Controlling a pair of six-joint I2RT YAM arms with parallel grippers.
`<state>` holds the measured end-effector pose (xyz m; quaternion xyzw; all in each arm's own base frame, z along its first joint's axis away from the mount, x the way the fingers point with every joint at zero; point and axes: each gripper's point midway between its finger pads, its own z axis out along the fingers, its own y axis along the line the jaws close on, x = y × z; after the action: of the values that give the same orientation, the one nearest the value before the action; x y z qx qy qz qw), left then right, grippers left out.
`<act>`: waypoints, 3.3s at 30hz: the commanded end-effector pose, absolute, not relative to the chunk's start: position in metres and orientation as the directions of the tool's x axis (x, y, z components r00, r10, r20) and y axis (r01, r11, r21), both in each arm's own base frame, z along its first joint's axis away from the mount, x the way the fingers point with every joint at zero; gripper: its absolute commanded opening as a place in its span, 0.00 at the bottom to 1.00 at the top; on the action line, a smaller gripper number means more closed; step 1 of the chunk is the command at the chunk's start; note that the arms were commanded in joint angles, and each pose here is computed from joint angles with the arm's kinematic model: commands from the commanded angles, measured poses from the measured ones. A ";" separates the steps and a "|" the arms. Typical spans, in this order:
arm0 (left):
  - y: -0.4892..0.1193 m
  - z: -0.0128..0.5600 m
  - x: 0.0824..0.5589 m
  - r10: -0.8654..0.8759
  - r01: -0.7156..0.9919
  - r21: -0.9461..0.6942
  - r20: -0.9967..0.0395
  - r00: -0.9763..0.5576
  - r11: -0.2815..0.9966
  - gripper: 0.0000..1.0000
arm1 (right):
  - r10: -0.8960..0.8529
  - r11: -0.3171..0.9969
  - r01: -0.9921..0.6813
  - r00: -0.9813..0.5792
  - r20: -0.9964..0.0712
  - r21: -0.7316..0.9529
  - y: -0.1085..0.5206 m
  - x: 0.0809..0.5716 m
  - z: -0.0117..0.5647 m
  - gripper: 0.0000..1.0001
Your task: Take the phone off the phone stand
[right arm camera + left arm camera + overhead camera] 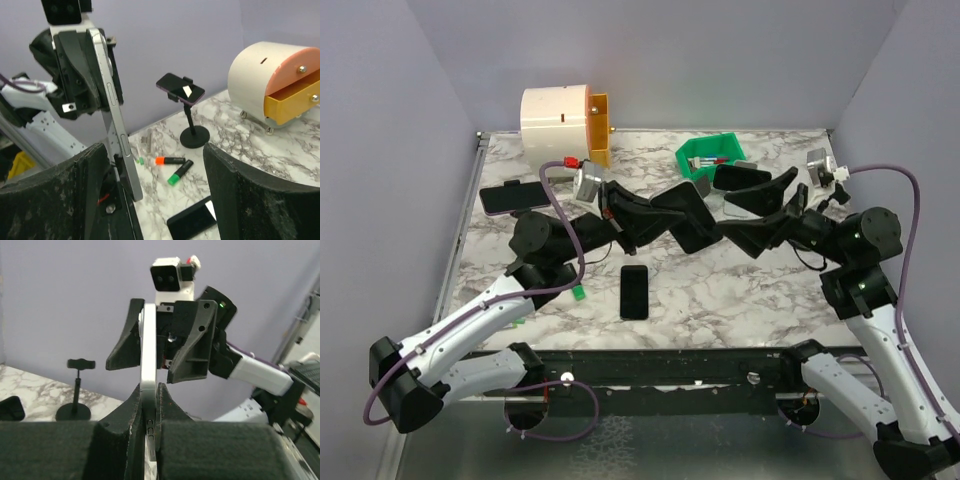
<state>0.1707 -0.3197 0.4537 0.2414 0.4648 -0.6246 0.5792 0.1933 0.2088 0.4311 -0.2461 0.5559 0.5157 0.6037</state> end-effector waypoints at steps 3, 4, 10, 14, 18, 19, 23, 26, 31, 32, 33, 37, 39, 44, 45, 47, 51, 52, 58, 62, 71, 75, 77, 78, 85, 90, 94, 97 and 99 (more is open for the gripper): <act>-0.315 0.437 0.101 -0.311 0.971 -0.179 -0.924 -0.222 -0.160 0.00 | 0.141 0.228 -0.959 -0.140 -0.980 0.170 0.216 0.139 0.400 0.81; -0.315 0.433 0.096 -0.287 0.965 -0.184 -0.929 -0.233 -0.187 0.00 | 0.135 0.193 -0.968 -0.137 -0.981 0.161 0.216 0.130 0.400 0.81; -0.314 0.418 0.082 -0.209 0.943 -0.206 -0.941 -0.264 -0.263 0.00 | 0.122 0.023 -0.982 -0.181 -0.976 0.185 0.219 0.095 0.399 0.80; -0.318 0.416 0.085 -0.201 0.943 -0.206 -0.944 -0.263 -0.262 0.00 | 0.093 -0.008 -0.973 -0.232 -0.968 0.232 0.228 0.096 0.387 0.79; -0.322 0.413 0.091 -0.196 0.945 -0.218 -0.943 -0.268 -0.246 0.00 | 0.064 -0.002 -0.959 -0.284 -0.957 0.284 0.235 0.101 0.376 0.78; -0.322 0.412 0.092 -0.196 0.945 -0.221 -0.943 -0.270 -0.240 0.00 | 0.064 0.002 -0.957 -0.290 -0.955 0.291 0.236 0.102 0.375 0.77; -0.324 0.409 0.102 -0.217 0.957 -0.222 -0.941 -0.260 -0.186 0.00 | 0.061 0.002 -0.949 -0.313 -0.948 0.314 0.239 0.104 0.372 0.76; -0.324 0.411 0.104 -0.224 0.960 -0.219 -0.940 -0.256 -0.176 0.00 | 0.052 0.015 -0.941 -0.336 -0.940 0.337 0.242 0.109 0.368 0.73; -0.324 0.411 0.107 -0.230 0.963 -0.218 -0.940 -0.250 -0.156 0.00 | 0.044 0.028 -0.935 -0.351 -0.935 0.352 0.244 0.113 0.362 0.69; -0.324 0.411 0.108 -0.233 0.965 -0.218 -0.940 -0.248 -0.147 0.00 | 0.046 0.024 -0.937 -0.347 -0.937 0.349 0.244 0.112 0.363 0.69; -0.324 0.410 0.110 -0.236 0.966 -0.218 -0.940 -0.246 -0.139 0.00 | 0.047 0.021 -0.937 -0.348 -0.936 0.349 0.244 0.112 0.363 0.69; -0.324 0.409 0.115 -0.243 0.967 -0.230 -0.937 -0.251 -0.111 0.00 | 0.048 0.025 -0.933 -0.357 -0.933 0.359 0.245 0.114 0.364 0.68; -0.325 0.409 0.117 -0.244 0.967 -0.236 -0.936 -0.254 -0.099 0.00 | 0.046 0.033 -0.930 -0.364 -0.930 0.366 0.246 0.117 0.362 0.68; -0.326 0.408 0.125 -0.255 0.967 -0.248 -0.933 -0.254 -0.059 0.00 | 0.043 0.063 -0.923 -0.378 -0.925 0.380 0.248 0.125 0.357 0.63; -0.326 0.408 0.125 -0.257 0.967 -0.247 -0.933 -0.254 -0.058 0.00 | 0.043 0.070 -0.922 -0.378 -0.925 0.380 0.249 0.126 0.356 0.61; -0.326 0.408 0.126 -0.255 0.966 -0.252 -0.932 -0.258 -0.057 0.00 | 0.040 0.078 -0.920 -0.383 -0.923 0.385 0.250 0.129 0.355 0.59; -0.326 0.407 0.126 -0.255 0.966 -0.253 -0.932 -0.258 -0.056 0.00 | 0.037 0.082 -0.917 -0.389 -0.920 0.391 0.251 0.132 0.352 0.52; -0.326 0.407 0.126 -0.255 0.966 -0.252 -0.932 -0.258 -0.055 0.00 | 0.037 0.081 -0.917 -0.389 -0.921 0.391 0.252 0.133 0.352 0.50; -0.327 0.404 0.126 -0.246 0.965 -0.257 -0.933 -0.264 -0.058 0.00 | 0.034 0.055 -0.919 -0.389 -0.921 0.391 0.253 0.130 0.352 0.38; -0.327 0.403 0.125 -0.241 0.965 -0.253 -0.935 -0.261 -0.065 0.00 | 0.042 0.025 -0.924 -0.381 -0.924 0.382 0.253 0.125 0.354 0.30; -0.327 0.397 0.130 -0.242 0.967 -0.252 -0.937 -0.253 -0.036 0.24 | 0.068 0.003 -0.928 -0.372 -0.926 0.373 0.252 0.120 0.354 0.00; -0.324 0.394 0.134 -0.249 0.970 -0.244 -0.939 -0.236 0.004 0.51 | 0.090 0.017 -0.933 -0.356 -0.930 0.358 0.250 0.120 0.358 0.00; -0.323 0.390 0.138 -0.238 0.969 -0.245 -0.944 -0.230 0.033 0.58 | 0.111 0.034 -0.938 -0.338 -0.934 0.344 0.248 0.120 0.363 0.00; -0.322 0.388 0.140 -0.231 0.968 -0.245 -0.946 -0.227 0.052 0.61 | 0.126 0.044 -0.940 -0.330 -0.936 0.338 0.246 0.120 0.365 0.00; -0.300 0.375 0.167 -0.227 0.928 -0.241 -0.957 -0.179 0.283 0.98 | 0.239 0.161 -0.931 -0.285 -0.928 0.328 0.235 0.129 0.380 0.00; -0.259 0.366 0.201 -0.266 0.799 -0.236 -0.959 -0.100 0.553 0.99 | 0.270 0.387 -0.836 -0.301 -0.914 0.390 0.222 0.168 0.358 0.00; -0.240 0.369 0.207 -0.266 0.757 -0.184 -0.964 -0.014 0.627 0.99 | 0.219 0.502 -0.730 -0.413 -0.884 0.465 0.222 0.195 0.310 0.00; -0.238 0.370 0.211 -0.213 0.750 -0.114 -0.976 0.036 0.652 0.99 | 0.170 0.534 -0.664 -0.523 -0.836 0.524 0.228 0.206 0.269 0.00; -0.233 0.368 0.219 -0.182 0.718 -0.083 -0.981 0.061 0.691 0.99 | 0.145 0.515 -0.639 -0.592 -0.793 0.571 0.237 0.208 0.245 0.00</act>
<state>0.1987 -0.2479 0.3755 0.2245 0.5877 -0.4035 0.6644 0.1940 0.2331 0.3019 -0.1974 0.7015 0.4867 0.4818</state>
